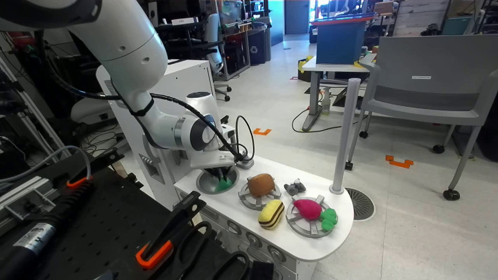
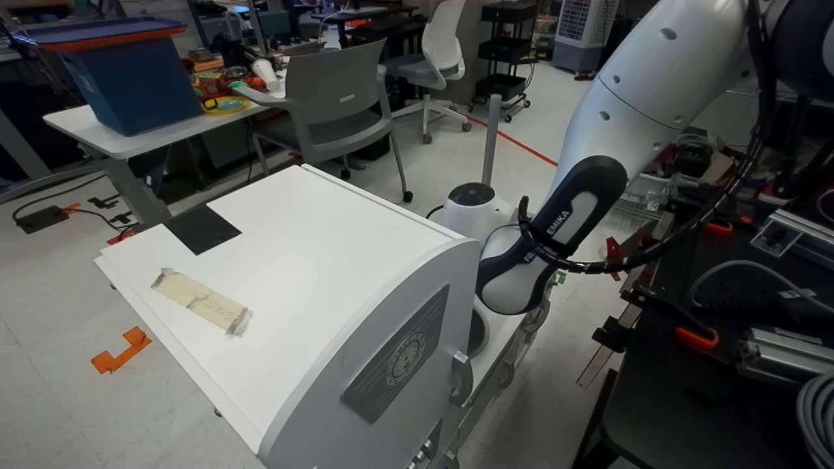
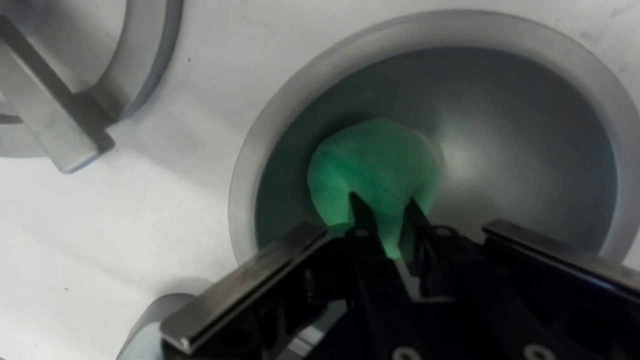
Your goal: Take the green plush toy out of the sink and place it on the counter top
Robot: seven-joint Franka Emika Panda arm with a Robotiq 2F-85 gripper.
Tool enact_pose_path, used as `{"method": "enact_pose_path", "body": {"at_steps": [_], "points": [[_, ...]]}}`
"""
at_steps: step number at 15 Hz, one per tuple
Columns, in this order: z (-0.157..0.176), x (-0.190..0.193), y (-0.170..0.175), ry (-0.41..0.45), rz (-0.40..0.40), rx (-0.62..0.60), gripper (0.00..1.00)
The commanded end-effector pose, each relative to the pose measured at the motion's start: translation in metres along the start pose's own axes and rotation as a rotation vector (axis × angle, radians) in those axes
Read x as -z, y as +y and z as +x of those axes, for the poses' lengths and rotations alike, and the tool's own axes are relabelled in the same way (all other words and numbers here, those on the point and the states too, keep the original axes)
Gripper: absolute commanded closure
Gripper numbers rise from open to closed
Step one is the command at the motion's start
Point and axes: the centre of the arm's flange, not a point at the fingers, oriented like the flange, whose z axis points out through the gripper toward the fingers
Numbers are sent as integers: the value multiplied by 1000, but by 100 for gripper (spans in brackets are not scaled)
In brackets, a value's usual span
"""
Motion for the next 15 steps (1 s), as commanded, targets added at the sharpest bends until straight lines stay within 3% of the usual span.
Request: {"method": "enact_pose_path", "body": {"at_steps": [1,9,15], "points": [[0,-22,7,-9,-18,-17,98],[-31,65,-29,-36,173,-48,98],[-62,119,-11,25,238,-117,98]]}}
